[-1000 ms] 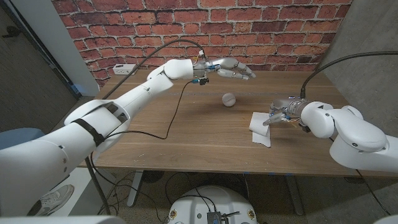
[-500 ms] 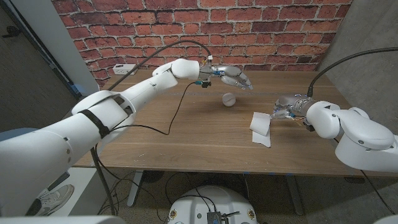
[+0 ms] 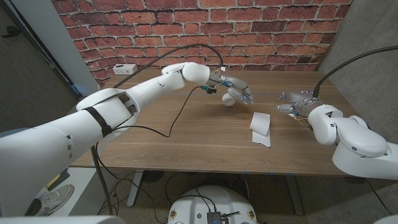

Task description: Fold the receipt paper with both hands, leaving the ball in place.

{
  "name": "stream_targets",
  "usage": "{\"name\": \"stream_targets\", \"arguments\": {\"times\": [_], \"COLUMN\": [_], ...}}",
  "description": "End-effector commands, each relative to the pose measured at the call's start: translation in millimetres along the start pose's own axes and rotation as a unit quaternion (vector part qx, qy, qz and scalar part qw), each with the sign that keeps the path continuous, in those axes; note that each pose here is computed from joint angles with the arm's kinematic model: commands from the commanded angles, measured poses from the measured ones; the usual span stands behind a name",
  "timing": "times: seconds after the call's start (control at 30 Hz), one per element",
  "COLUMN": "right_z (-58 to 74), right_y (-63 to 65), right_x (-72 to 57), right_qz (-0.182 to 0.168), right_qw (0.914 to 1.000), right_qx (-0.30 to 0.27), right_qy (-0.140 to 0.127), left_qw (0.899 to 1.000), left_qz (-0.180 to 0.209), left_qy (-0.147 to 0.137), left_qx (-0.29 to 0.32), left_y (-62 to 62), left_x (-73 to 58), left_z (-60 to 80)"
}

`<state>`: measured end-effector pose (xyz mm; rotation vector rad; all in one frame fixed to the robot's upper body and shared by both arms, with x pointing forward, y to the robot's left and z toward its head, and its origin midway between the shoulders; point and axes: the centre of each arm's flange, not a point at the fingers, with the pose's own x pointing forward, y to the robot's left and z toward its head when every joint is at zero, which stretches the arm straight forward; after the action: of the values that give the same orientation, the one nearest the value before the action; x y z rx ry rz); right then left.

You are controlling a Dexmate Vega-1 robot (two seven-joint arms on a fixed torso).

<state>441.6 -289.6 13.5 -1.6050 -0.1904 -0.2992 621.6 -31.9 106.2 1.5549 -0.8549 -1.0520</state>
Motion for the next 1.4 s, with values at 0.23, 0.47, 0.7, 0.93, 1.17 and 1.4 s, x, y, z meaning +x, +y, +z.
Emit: {"name": "stream_targets", "arguments": {"times": [0.23, 0.47, 0.7, 0.93, 1.17, 1.4], "right_z": [-0.5, 2.2, 6.2, 6.8, 8.0, 15.8], "right_y": [1.3, 3.5, 4.2, 2.6, 1.8, 9.4], "right_x": [6.9, 10.1, 10.9, 8.0, 5.2, 1.5], "right_qz": [-0.048, -0.043, -0.04, -0.044, -0.053, -0.06], "right_qw": [0.9985, 0.9983, 0.9977, 0.9967, 0.9955, 0.9909], "right_qx": [0.025, 0.035, 0.044, 0.052, 0.058, 0.058], "right_qy": [-0.01, -0.02, -0.033, -0.043, -0.053, -0.105], "left_qw": [0.993, 0.991, 0.989, 0.972, 0.972, 0.969], "left_qz": [-0.113, -0.113, -0.132, -0.116, -0.142, -0.105], "left_qy": [-0.022, -0.046, -0.054, 0.05, 0.043, 0.052], "left_qx": [0.012, -0.059, 0.034, 0.2, 0.182, 0.217], "left_y": [-44.2, -50.4, -57.2, -72.3, -85.6, -94.6], "left_x": [36.4, 46.4, 49.1, 45.2, 56.1, 56.2], "left_z": [16.8, 15.6, 33.0, 55.6, 46.1, 51.4]}}
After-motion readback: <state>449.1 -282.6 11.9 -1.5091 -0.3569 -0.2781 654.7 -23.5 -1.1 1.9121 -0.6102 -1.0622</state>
